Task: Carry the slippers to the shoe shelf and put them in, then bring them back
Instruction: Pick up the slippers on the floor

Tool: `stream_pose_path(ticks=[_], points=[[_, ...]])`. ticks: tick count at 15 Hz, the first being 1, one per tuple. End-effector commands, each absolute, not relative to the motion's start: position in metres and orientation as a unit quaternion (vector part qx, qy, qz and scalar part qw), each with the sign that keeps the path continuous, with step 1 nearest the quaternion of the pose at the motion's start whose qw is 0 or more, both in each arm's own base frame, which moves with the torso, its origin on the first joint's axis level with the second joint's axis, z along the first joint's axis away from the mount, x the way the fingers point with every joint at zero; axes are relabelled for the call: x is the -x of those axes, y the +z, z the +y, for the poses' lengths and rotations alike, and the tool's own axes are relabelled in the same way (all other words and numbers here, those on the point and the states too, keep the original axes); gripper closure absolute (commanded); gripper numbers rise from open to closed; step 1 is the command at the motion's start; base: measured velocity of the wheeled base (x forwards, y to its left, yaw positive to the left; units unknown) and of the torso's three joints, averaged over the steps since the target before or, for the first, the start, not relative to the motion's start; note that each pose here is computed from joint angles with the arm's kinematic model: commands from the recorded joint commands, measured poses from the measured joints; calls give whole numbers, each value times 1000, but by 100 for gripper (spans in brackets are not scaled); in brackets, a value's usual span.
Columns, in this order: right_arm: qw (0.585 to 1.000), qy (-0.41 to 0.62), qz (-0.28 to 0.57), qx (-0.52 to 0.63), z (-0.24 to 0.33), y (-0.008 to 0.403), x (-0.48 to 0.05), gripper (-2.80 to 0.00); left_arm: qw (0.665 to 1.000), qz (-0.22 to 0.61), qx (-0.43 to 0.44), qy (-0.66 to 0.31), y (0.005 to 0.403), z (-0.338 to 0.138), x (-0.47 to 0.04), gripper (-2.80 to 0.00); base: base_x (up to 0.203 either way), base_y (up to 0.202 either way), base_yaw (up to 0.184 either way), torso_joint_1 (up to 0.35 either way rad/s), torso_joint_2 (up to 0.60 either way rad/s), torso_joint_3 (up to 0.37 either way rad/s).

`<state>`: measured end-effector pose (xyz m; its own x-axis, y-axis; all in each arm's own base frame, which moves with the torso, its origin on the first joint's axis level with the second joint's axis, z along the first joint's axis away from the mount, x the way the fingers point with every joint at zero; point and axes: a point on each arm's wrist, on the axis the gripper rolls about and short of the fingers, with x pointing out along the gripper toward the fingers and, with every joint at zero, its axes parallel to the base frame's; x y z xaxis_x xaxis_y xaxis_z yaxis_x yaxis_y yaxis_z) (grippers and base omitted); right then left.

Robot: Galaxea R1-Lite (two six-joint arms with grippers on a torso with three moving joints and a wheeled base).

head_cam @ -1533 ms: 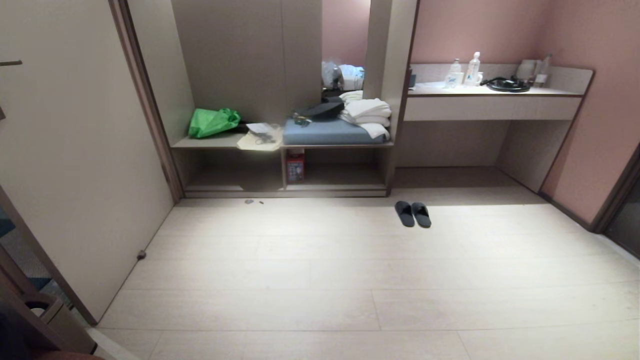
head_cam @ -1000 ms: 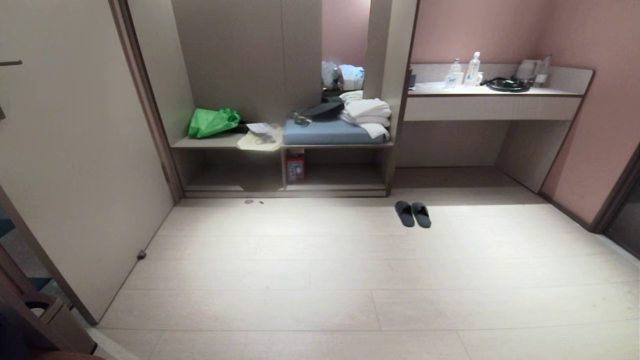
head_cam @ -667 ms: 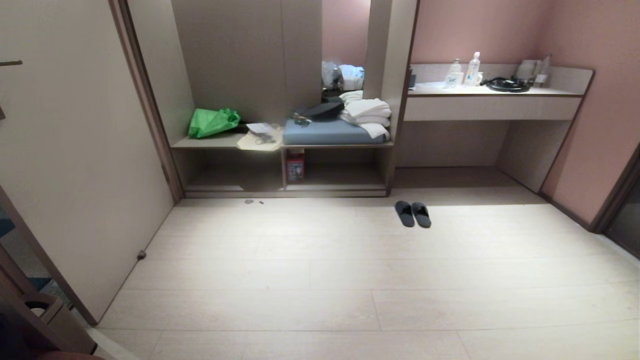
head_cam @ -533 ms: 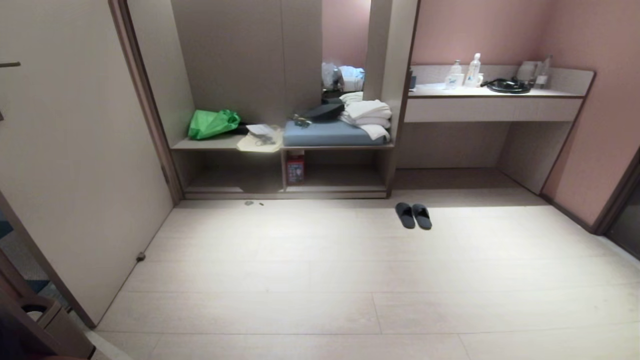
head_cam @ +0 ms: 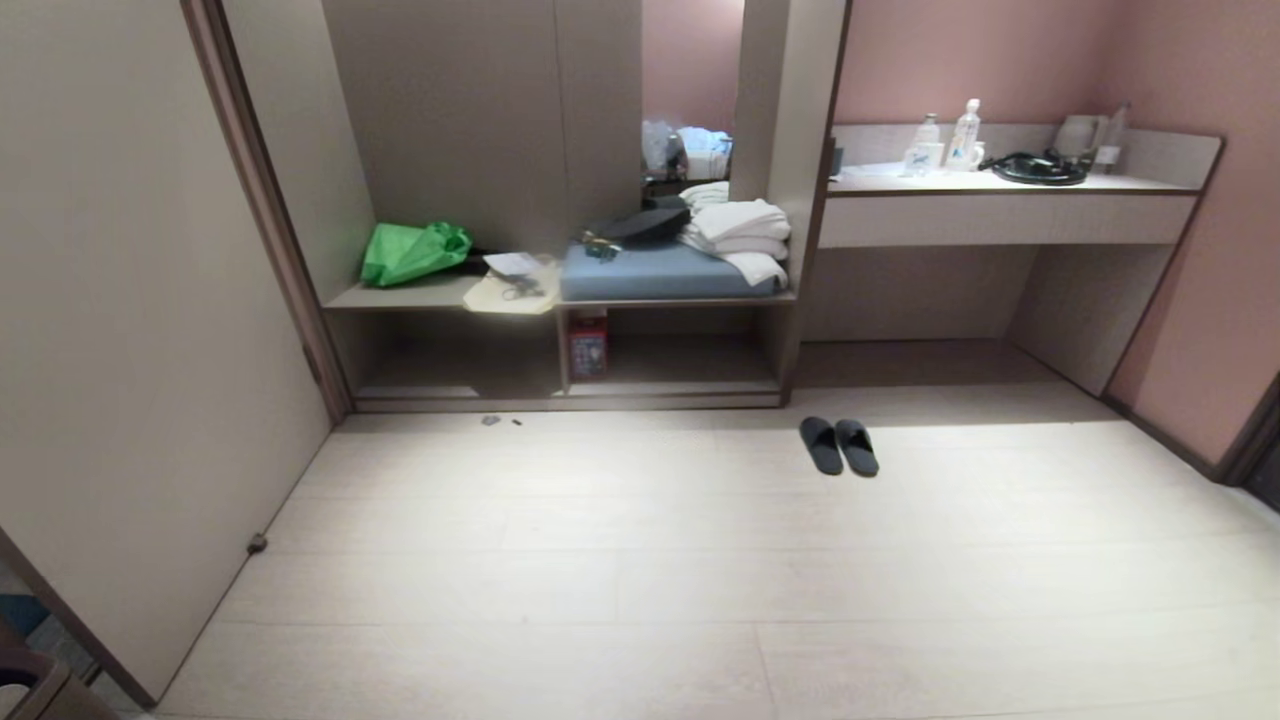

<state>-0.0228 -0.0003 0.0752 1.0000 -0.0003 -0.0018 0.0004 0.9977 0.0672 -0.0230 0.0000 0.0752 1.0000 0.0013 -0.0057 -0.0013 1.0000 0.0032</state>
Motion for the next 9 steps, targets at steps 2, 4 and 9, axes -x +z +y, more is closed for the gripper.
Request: stream_pose_path(ticks=[2, 4, 9], points=[[999, 0, 0, -34, 0, 75, 23, 0, 1000, 3, -2, 1, 75, 0, 23, 0, 203, 0, -2, 1, 5, 7], [999, 0, 0, -34, 0, 75, 23, 0, 1000, 3, -2, 1, 75, 0, 23, 0, 193, 0, -1, 2, 5, 1], [999, 0, 1, -34, 0, 75, 23, 0, 1000, 4, -2, 1, 75, 0, 23, 0, 194, 0, -2, 5, 4, 3]])
